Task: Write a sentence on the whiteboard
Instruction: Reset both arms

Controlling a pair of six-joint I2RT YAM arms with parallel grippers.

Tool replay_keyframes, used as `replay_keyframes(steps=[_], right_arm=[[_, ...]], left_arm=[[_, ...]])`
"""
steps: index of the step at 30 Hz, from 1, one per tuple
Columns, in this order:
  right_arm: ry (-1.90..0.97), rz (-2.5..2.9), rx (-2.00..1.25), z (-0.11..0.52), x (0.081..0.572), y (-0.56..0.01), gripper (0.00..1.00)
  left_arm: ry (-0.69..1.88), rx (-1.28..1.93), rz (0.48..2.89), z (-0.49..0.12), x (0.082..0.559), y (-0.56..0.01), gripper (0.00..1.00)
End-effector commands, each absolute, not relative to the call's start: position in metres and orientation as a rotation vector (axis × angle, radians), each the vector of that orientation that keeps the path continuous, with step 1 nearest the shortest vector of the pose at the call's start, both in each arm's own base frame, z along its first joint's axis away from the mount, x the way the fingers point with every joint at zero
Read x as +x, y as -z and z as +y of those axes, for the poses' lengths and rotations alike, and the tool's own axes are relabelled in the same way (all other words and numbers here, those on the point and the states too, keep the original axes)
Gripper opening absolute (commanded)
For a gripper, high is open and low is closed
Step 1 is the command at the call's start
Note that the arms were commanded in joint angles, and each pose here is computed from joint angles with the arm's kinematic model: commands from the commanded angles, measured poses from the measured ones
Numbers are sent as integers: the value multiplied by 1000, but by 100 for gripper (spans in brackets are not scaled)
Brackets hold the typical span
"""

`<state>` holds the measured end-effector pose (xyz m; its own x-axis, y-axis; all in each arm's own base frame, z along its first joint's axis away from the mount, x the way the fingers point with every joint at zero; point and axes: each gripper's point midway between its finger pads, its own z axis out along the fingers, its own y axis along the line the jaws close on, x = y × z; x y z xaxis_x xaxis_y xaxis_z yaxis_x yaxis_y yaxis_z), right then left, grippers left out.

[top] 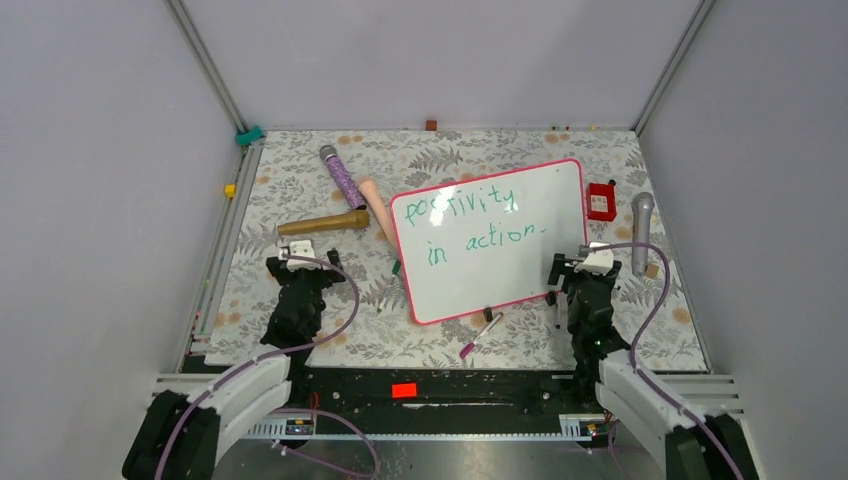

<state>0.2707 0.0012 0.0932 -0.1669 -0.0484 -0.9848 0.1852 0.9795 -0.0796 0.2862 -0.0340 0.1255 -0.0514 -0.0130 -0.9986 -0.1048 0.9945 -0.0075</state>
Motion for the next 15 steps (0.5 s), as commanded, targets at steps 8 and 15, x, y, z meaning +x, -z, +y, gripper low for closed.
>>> replay_keyframes(steps=[8, 15], right_arm=[[90, 1561, 111, -1, 340, -108, 85], [87, 1682, 83, 2, 355, -99, 85]], left_arm=[[-101, -88, 1485, -19, 324, -154, 97], [-127, -114, 1533, -7, 337, -147, 98]])
